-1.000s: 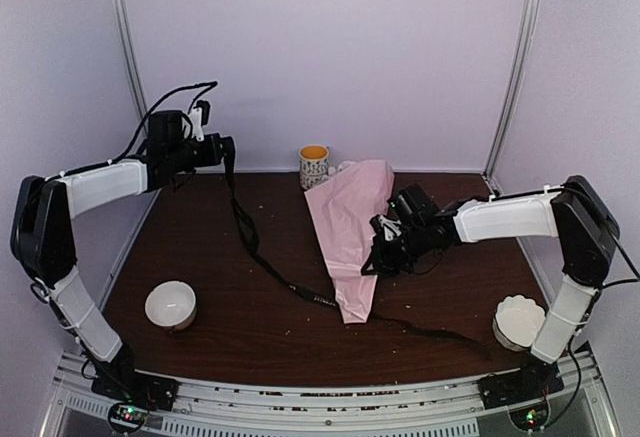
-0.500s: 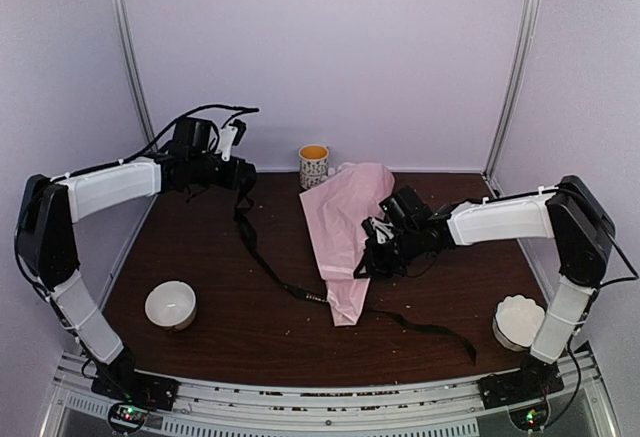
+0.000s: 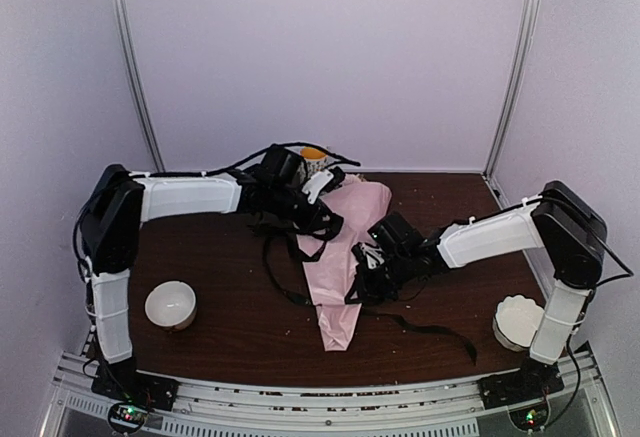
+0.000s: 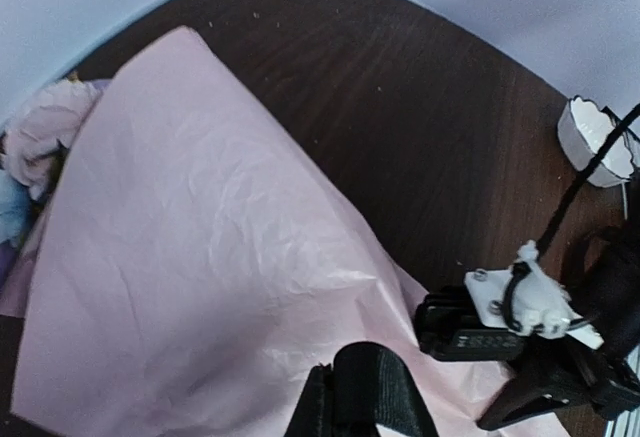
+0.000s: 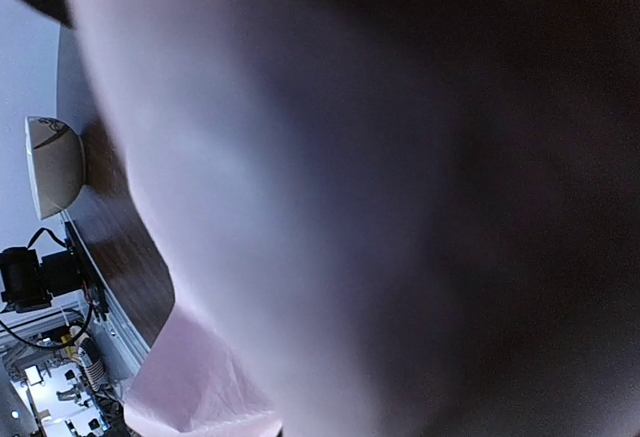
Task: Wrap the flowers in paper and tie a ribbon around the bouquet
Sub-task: Place the folded bouquet on the ribbon, then pick up the ribbon from the center of the board.
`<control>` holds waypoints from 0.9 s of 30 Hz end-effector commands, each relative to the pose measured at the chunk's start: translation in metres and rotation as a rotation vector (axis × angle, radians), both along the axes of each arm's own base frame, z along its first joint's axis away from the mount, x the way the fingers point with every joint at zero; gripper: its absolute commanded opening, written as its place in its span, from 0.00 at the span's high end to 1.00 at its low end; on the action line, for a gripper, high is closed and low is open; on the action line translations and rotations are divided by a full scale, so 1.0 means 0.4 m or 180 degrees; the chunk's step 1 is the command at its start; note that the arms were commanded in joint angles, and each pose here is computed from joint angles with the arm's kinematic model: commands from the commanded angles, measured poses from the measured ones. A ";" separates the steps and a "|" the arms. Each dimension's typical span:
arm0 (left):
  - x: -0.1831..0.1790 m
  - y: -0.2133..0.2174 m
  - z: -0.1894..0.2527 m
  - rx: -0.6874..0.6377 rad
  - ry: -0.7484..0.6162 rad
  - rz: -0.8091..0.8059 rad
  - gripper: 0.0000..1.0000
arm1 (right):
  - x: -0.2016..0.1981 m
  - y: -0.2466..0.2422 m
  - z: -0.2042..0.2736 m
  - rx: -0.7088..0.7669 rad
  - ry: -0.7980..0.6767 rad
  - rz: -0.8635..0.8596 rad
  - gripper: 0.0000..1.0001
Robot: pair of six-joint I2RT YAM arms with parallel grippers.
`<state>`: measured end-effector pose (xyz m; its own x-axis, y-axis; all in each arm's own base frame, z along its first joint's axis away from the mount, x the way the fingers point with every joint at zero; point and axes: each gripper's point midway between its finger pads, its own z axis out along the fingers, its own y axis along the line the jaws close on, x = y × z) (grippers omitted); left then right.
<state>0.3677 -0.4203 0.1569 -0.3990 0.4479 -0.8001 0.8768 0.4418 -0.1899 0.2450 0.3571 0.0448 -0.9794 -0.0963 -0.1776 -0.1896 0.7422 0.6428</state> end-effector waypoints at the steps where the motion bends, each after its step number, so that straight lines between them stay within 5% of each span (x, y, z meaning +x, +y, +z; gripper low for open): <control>1: 0.042 -0.041 -0.094 0.0158 0.0254 0.0020 1.00 | -0.022 -0.012 -0.027 -0.0054 0.0088 0.0012 0.89; 4: 0.070 -0.046 -0.161 0.0353 0.0335 0.0088 1.00 | -0.015 -0.038 -0.016 -0.0236 -0.0035 -0.0005 0.66; 11: 0.084 -0.021 -0.223 0.0390 0.0480 0.0192 1.00 | -0.015 -0.207 0.082 -0.1055 -0.0498 -0.0095 0.45; 13: 0.085 -0.017 -0.227 0.0363 0.0504 0.0197 1.00 | -0.024 -0.302 0.089 -0.1548 -0.0587 -0.0180 0.30; 18: 0.082 -0.018 -0.227 0.0325 0.0522 0.0174 1.00 | -0.107 -0.472 0.042 -0.2421 -0.0361 -0.0033 0.20; 23: 0.081 -0.016 -0.223 0.0329 0.0516 0.0162 1.00 | -0.212 -0.430 -0.005 -0.2054 0.0023 0.0629 0.17; 27: 0.081 -0.015 -0.222 0.0333 0.0505 0.0169 1.00 | -0.198 -0.435 -0.025 -0.2217 -0.0006 0.0770 0.15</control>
